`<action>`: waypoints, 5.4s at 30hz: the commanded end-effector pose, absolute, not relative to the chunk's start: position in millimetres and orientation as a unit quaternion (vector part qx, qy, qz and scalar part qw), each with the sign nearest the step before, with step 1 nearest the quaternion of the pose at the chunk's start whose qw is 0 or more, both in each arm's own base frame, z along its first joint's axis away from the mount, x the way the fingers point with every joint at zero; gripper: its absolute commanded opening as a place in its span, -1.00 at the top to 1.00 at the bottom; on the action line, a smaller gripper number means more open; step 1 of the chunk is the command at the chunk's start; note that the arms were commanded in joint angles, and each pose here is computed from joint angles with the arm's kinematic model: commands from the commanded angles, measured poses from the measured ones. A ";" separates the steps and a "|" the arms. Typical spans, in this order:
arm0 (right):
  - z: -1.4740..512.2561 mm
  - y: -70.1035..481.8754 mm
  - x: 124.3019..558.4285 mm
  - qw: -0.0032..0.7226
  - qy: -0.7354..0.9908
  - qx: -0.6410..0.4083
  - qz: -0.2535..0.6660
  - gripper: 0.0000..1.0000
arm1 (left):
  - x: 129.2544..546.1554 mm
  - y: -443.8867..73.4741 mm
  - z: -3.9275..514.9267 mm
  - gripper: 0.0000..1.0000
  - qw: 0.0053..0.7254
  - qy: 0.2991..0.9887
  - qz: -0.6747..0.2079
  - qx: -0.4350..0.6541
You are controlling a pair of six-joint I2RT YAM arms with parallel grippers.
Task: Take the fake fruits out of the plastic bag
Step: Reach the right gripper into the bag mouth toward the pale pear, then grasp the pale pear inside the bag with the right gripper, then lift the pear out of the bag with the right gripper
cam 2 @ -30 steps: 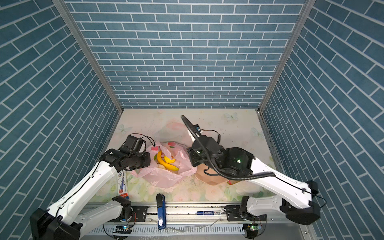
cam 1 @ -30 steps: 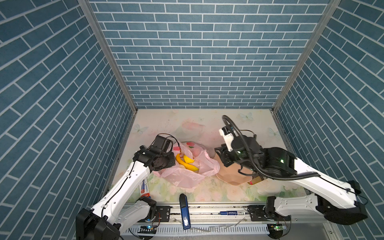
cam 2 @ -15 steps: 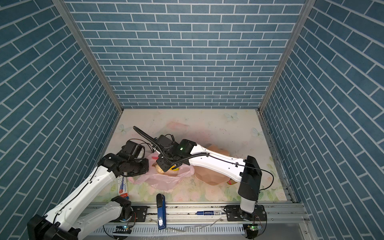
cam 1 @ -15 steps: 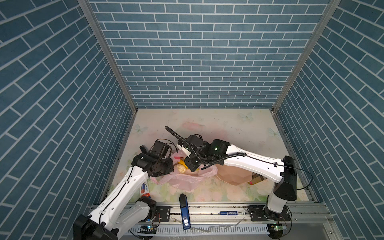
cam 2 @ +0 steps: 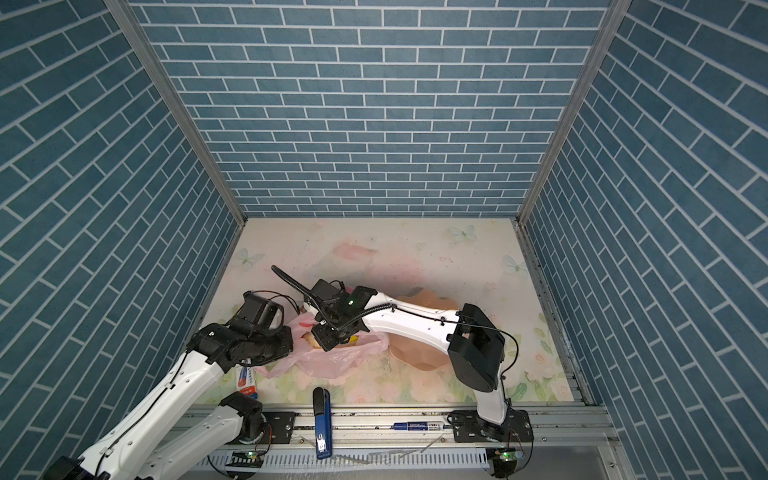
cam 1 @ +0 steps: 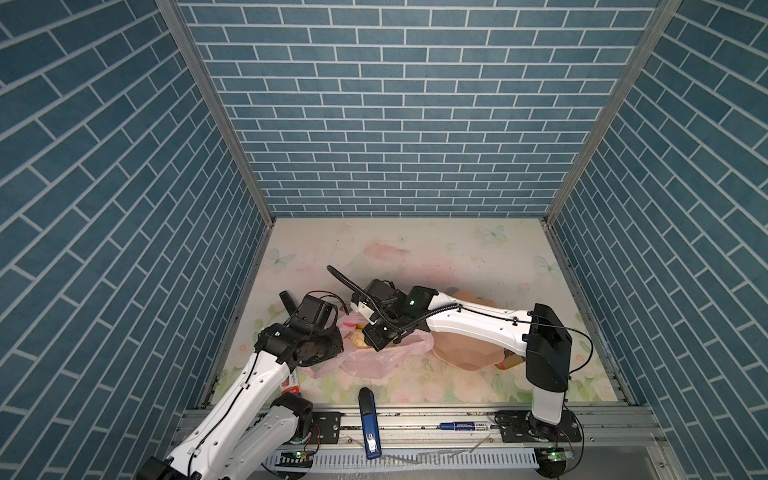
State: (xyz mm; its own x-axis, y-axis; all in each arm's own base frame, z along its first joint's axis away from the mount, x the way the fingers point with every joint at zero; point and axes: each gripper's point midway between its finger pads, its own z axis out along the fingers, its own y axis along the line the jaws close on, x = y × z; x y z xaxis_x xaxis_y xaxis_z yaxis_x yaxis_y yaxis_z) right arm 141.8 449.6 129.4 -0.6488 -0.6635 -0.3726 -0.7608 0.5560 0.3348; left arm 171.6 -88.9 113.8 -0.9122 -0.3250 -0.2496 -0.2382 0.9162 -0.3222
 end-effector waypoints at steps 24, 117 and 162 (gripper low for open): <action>89.1 422.0 137.2 0.078 0.895 -0.375 0.228 0.32 | 165.4 -84.0 98.2 0.86 0.133 0.966 -0.133 -0.178; 153.1 452.7 179.5 0.082 0.881 -0.390 0.255 0.66 | 233.8 -89.5 124.0 0.95 0.239 0.939 -0.136 -0.205; 311.7 362.9 318.4 0.342 0.870 -0.258 0.245 0.79 | 253.0 -112.7 133.0 0.95 0.236 0.941 -0.174 -0.171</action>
State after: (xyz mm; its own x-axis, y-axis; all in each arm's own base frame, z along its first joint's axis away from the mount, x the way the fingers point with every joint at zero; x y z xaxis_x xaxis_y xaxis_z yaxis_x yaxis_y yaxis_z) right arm 303.9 380.5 297.5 -0.6515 -0.3584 -0.6686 -0.6612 0.7005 0.2688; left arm 248.0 -107.2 124.8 -0.8247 -0.4230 -0.3754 -0.2725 0.8789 -0.3916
